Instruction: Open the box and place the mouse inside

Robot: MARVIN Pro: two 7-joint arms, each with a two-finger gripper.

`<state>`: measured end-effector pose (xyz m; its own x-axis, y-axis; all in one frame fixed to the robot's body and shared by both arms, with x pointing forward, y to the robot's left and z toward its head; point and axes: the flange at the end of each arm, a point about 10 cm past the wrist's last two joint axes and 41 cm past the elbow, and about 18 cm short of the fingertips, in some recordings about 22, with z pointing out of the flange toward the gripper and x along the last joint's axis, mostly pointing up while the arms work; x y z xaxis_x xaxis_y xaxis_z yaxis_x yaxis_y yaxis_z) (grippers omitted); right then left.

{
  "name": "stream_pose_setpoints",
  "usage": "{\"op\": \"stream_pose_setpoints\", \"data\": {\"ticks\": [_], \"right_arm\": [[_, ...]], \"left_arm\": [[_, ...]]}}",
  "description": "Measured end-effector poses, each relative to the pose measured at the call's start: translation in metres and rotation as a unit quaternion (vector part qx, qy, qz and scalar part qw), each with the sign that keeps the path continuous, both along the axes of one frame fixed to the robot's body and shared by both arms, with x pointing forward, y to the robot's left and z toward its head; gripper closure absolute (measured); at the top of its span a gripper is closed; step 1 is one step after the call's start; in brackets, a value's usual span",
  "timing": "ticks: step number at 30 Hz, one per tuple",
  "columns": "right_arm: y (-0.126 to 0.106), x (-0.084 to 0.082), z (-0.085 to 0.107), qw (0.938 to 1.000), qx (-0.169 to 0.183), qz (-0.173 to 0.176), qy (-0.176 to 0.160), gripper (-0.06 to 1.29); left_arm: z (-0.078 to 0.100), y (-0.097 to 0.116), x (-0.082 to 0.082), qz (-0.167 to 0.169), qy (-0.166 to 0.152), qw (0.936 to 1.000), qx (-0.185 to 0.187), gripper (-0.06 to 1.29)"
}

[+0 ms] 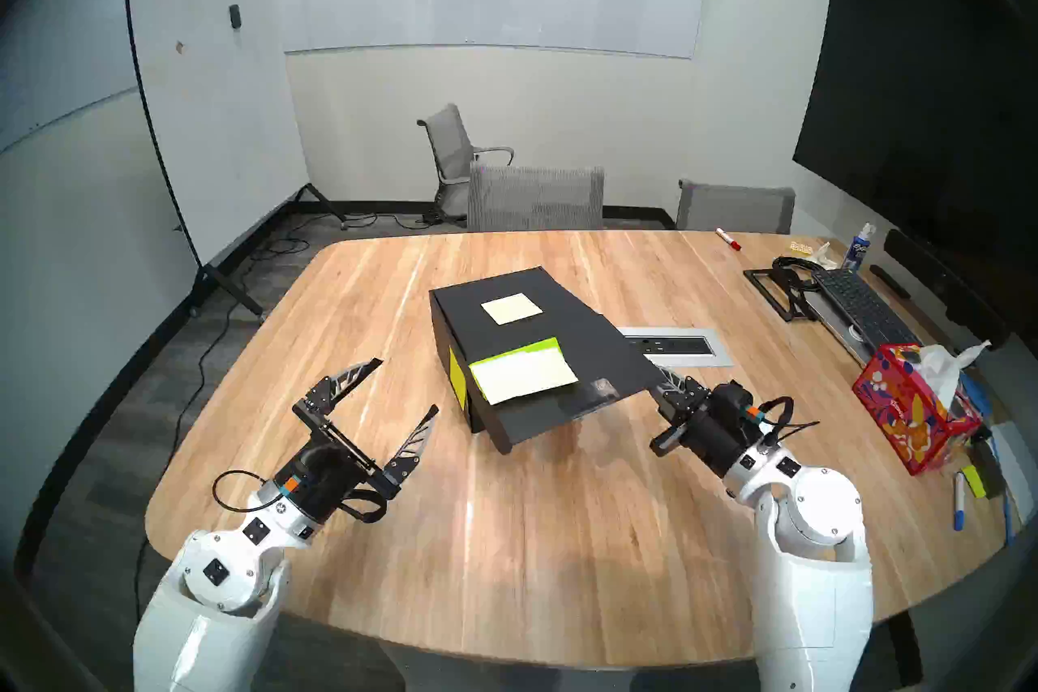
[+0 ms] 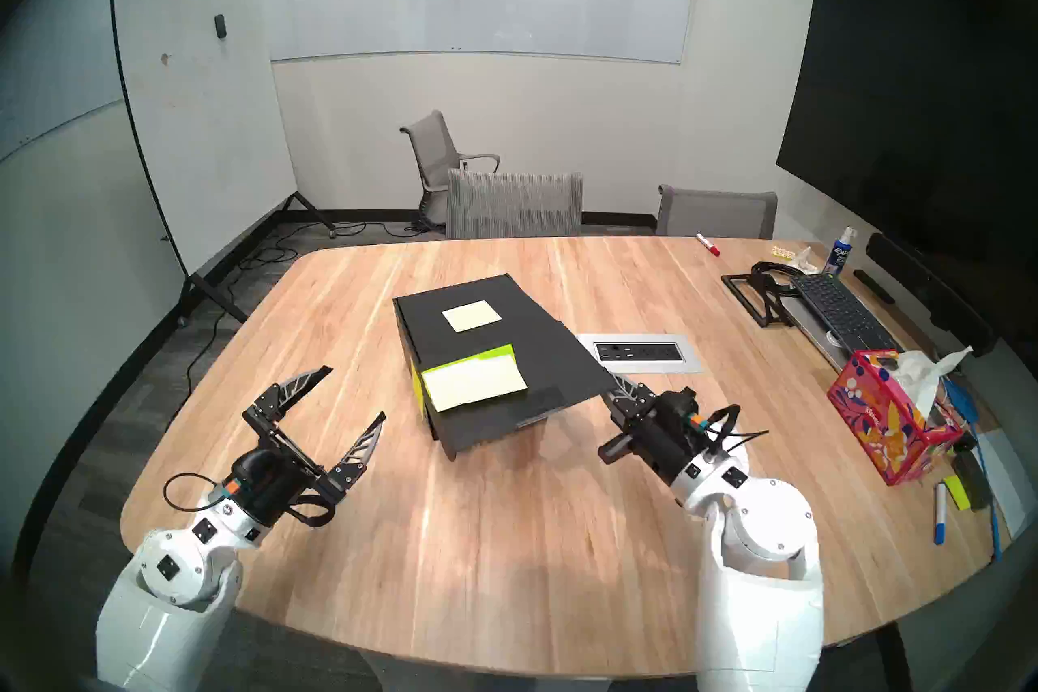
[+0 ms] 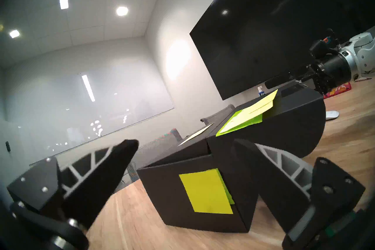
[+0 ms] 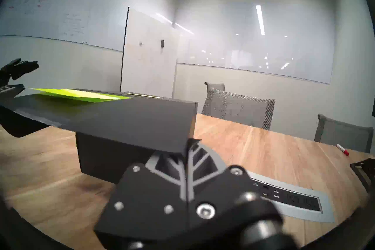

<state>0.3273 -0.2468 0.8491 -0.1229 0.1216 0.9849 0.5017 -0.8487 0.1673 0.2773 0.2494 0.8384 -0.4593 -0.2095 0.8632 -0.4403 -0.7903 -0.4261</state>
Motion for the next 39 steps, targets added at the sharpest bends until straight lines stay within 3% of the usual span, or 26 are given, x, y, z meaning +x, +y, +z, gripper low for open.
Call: {"op": "stream_pose_setpoints", "data": {"ticks": [25, 39], "right_arm": [[-0.027, -0.031, 0.001, 0.9996, 0.009, -0.026, 0.003, 1.25], [-0.027, -0.033, 0.006, 0.9995, 0.019, -0.025, -0.006, 1.25]], "left_arm": [[0.000, 0.000, 0.000, 0.000, 0.000, 1.0000, 0.000, -0.03], [0.000, 0.000, 0.000, 0.000, 0.000, 1.0000, 0.000, -0.03]]}}
